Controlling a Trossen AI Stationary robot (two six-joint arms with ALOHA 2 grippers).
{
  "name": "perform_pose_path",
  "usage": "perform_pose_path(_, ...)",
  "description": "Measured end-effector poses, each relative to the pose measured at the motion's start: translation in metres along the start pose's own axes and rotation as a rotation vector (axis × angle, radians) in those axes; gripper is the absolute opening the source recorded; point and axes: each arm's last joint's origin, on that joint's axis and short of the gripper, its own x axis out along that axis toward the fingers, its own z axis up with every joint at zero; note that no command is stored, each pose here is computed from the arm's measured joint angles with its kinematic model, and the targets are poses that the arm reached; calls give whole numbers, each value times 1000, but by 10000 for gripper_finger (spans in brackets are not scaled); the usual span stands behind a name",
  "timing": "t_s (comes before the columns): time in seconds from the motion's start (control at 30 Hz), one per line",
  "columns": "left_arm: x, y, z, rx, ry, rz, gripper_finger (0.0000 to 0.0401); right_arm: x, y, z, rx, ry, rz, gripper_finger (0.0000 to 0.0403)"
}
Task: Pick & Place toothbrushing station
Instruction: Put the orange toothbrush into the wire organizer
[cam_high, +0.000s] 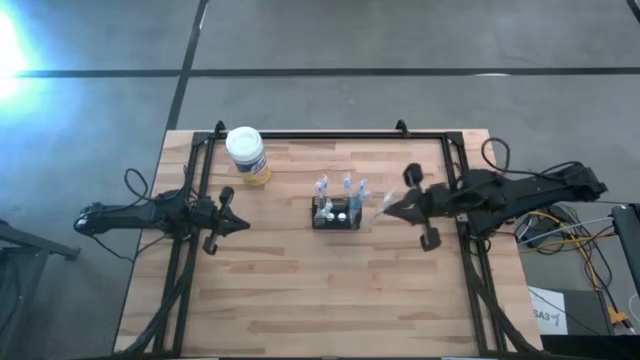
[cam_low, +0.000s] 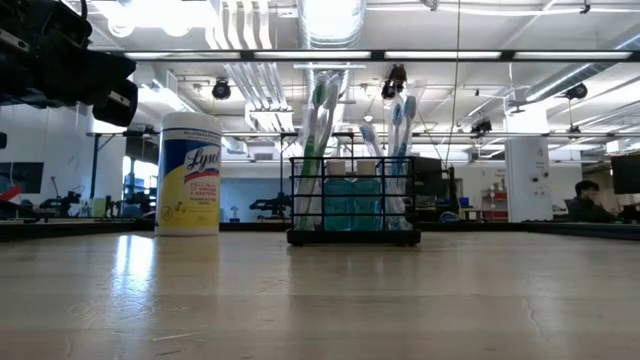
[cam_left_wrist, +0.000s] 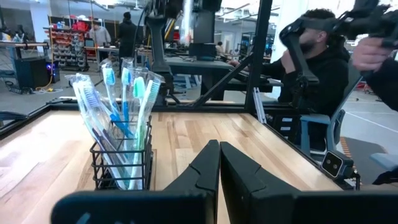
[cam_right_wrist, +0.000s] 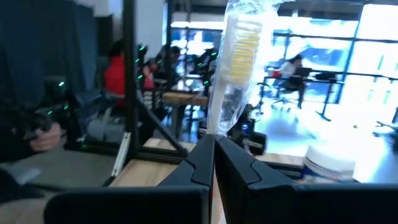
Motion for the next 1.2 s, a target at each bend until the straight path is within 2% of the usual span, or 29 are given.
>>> perform_pose_path(0.23, 1, 0, -2, 2, -6, 1, 16, -47, -2, -39, 37, -87, -80, 8)
perform_pose_path(0.43, 1, 0, -2, 3, -9, 1, 16, -70, -1, -77, 59, -200, -92, 8)
perform_pose_path(0.63, 1, 1, -2, 2, -9, 7, 16, -85, -1, -111, 78, -253, -92, 8)
perform_pose_path(0.9, 1, 1, -2, 3, -11, 10, 16, -98, 0, -129, 74, -299, -99, 8)
perform_pose_path(1.2, 1, 1, -2, 3, -10, 11, 16, -101, -1, -137, 70, -266, -121, 8)
